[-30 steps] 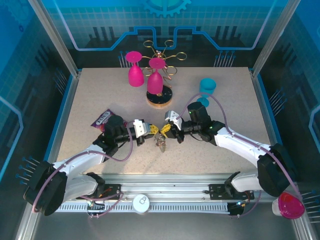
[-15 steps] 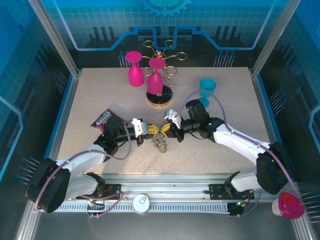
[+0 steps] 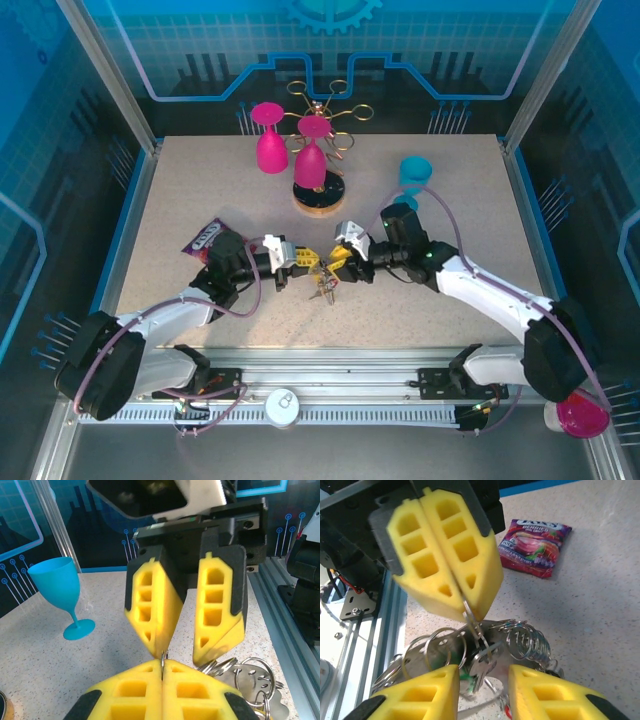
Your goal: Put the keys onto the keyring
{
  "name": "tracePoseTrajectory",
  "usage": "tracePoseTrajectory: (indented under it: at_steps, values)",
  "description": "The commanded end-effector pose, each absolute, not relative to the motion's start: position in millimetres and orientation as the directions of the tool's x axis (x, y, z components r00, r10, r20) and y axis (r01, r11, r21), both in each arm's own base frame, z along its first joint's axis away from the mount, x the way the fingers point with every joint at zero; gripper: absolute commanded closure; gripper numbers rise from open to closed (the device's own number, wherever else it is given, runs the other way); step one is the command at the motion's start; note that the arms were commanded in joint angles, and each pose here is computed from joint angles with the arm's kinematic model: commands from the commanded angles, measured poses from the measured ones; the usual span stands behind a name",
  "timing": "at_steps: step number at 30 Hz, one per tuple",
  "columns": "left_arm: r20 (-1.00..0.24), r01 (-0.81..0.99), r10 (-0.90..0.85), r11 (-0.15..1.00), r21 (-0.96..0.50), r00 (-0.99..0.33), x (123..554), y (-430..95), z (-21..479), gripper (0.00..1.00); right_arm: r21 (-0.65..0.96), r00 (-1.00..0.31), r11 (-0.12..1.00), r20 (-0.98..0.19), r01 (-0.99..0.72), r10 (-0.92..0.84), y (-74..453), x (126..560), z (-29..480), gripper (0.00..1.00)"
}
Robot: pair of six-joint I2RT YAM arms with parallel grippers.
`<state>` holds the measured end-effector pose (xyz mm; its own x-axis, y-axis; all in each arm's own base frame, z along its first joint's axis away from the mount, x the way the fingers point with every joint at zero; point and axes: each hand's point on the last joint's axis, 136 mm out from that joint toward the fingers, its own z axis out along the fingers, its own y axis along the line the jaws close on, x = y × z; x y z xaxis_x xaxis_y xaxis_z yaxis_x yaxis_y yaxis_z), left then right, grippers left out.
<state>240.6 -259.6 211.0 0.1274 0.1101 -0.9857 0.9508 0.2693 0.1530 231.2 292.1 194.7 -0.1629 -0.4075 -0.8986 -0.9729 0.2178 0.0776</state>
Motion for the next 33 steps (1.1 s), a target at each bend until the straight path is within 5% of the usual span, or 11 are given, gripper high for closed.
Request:
tracePoseTrajectory:
  at_steps: [1, 18, 28, 31, 33]
  values:
    - [-0.975, 0.94, 0.076, 0.259, 0.22, 0.207, 238, -259, 230, 1.0, -0.04, -0.041, 0.221, -0.936, -0.974, -0.351, 294, 239, 215, 0.68]
    - [-0.975, 0.943, 0.064, 0.248, 0.22, 0.211, 235, -260, 232, 1.0, -0.081, 0.03, 0.135, -0.938, -0.988, -0.345, 315, 232, 212, 0.77]
    - [-0.977, 0.946, 0.069, 0.243, 0.213, 0.202, 236, -260, 230, 1.0, -0.084, 0.044, 0.119, -0.952, -0.989, -0.304, 322, 233, 220, 1.0]
    - [-0.977, 0.944, 0.109, 0.257, 0.206, 0.184, 239, -259, 224, 1.0, -0.085, 0.044, 0.115, -0.947, -0.99, -0.318, 320, 232, 221, 1.0]
    - [-0.973, 0.94, 0.158, 0.273, 0.205, 0.166, 243, -257, 219, 0.9, -0.089, 0.044, 0.114, -0.937, -0.99, -0.348, 317, 230, 221, 1.0]
